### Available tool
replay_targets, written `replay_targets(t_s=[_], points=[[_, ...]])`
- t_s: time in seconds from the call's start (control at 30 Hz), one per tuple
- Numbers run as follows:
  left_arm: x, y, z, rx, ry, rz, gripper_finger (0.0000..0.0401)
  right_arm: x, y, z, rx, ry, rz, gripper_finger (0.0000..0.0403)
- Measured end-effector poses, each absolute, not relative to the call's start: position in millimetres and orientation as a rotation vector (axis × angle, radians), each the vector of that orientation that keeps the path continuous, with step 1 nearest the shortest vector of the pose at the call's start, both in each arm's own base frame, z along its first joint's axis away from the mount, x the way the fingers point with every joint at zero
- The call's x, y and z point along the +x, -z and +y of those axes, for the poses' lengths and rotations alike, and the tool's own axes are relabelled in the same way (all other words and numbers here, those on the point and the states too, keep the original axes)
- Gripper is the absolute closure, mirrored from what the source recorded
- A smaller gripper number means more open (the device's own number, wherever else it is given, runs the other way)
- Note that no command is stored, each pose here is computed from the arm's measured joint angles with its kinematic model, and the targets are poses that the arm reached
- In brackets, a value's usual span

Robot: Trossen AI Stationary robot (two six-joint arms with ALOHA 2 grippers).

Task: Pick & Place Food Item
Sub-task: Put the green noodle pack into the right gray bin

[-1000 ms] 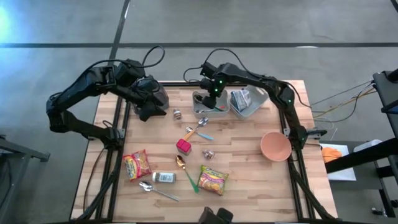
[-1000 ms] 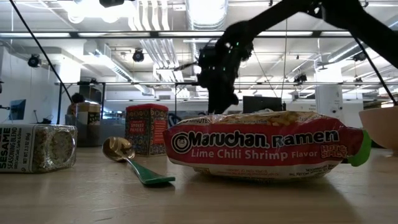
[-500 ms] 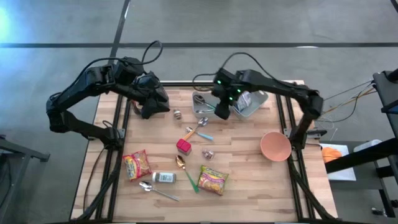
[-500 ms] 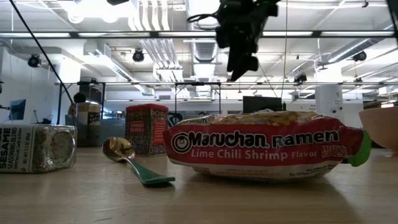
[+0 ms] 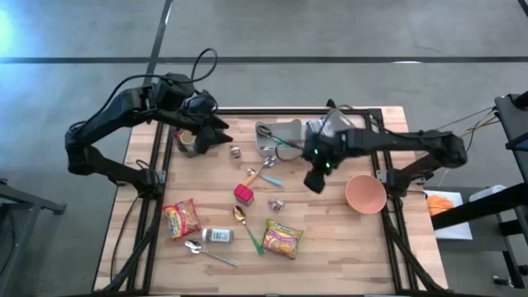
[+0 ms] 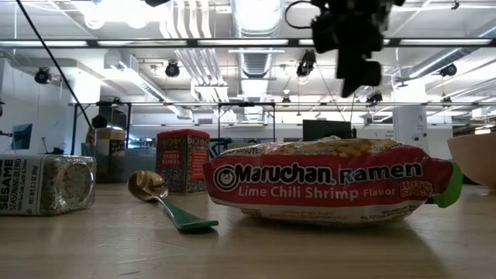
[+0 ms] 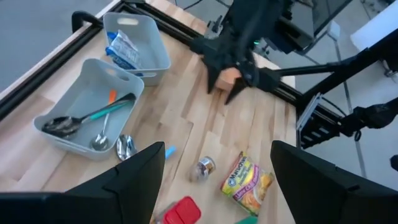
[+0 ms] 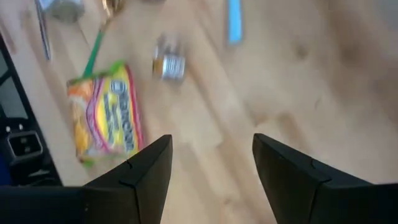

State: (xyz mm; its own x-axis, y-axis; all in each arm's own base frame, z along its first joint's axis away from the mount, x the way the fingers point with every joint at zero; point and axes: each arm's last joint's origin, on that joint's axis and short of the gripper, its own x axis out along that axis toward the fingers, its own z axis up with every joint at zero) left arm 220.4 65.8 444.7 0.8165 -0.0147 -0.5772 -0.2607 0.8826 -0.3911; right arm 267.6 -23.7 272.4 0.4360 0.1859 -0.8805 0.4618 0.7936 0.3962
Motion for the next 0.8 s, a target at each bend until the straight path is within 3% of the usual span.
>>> replay_targets(t_s=[0.17, 0.33, 0.53, 0.8], points=[[232, -434, 67, -0.461, -0.122, 0.648, 0.0105, 257, -256, 7, 0.726, 0.171, 1.153, 0.0181], [239, -411, 70, -0.517, -0.147, 0.729, 0.0105, 272, -246, 19, 0.802, 0.059, 1.013, 0.0181], [238, -403, 71, -0.558, -0.167, 0.754, 0.0105, 310, -239, 18, 0.65, -0.173, 0.897, 0.0181], [235, -400, 70, -0.571, -0.174, 0.796, 0.0105, 366, -214, 23, 0.439, -0.442, 1.011, 0.0181]])
